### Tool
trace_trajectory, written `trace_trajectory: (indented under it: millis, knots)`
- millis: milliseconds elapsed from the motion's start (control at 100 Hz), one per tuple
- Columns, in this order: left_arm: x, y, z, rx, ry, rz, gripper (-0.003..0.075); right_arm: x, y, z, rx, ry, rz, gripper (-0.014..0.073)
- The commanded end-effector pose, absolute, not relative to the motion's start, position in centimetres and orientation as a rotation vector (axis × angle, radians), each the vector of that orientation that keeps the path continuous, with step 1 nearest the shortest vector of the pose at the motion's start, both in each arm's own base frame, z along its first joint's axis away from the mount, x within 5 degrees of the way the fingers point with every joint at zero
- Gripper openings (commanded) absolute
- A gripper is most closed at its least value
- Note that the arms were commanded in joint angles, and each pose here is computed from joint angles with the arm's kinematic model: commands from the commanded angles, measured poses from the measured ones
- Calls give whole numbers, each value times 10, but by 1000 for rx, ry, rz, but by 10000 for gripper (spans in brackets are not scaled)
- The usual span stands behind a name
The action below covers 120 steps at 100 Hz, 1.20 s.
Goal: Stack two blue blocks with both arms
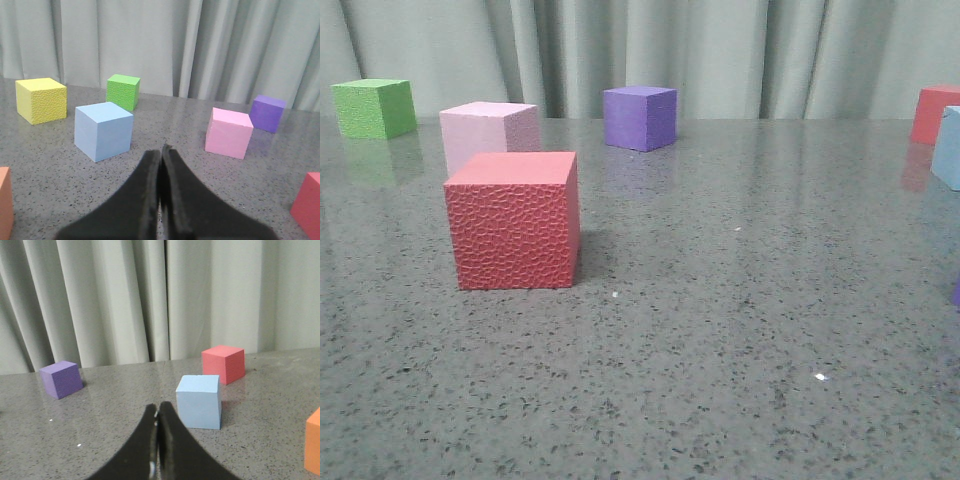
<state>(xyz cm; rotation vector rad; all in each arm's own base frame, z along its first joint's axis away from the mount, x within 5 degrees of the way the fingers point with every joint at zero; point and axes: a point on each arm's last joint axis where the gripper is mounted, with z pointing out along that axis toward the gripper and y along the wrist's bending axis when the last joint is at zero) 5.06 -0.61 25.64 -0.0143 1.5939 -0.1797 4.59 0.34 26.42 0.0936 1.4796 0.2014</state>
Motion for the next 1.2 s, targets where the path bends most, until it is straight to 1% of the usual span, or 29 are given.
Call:
trace_trajectory:
  millis: [0,110,260,410,540,610,780,1190]
  knots:
    - [54,-7,286,-24,1575,-202,-19,48,4,296,100,1487,206,-122]
    - [61,-9,312,-24,1650,-214,-19,55,5,318,99,1587,205,-122]
    - [80,-12,342,-16,1826,-217,-19,68,7,344,101,1716,213,-122]
    - [100,-15,361,-4,2013,-214,-19,79,10,368,105,1859,236,-122]
    - [116,-18,370,7,2181,-209,-19,85,11,379,100,1971,236,-122]
    - [124,-19,375,11,2240,-207,-19,88,11,384,98,2005,236,-122]
    - [139,-21,379,11,2295,-210,-19,90,11,388,98,1999,237,-122]
    - [139,-20,378,13,2306,-200,-19,90,11,389,98,1992,237,-122]
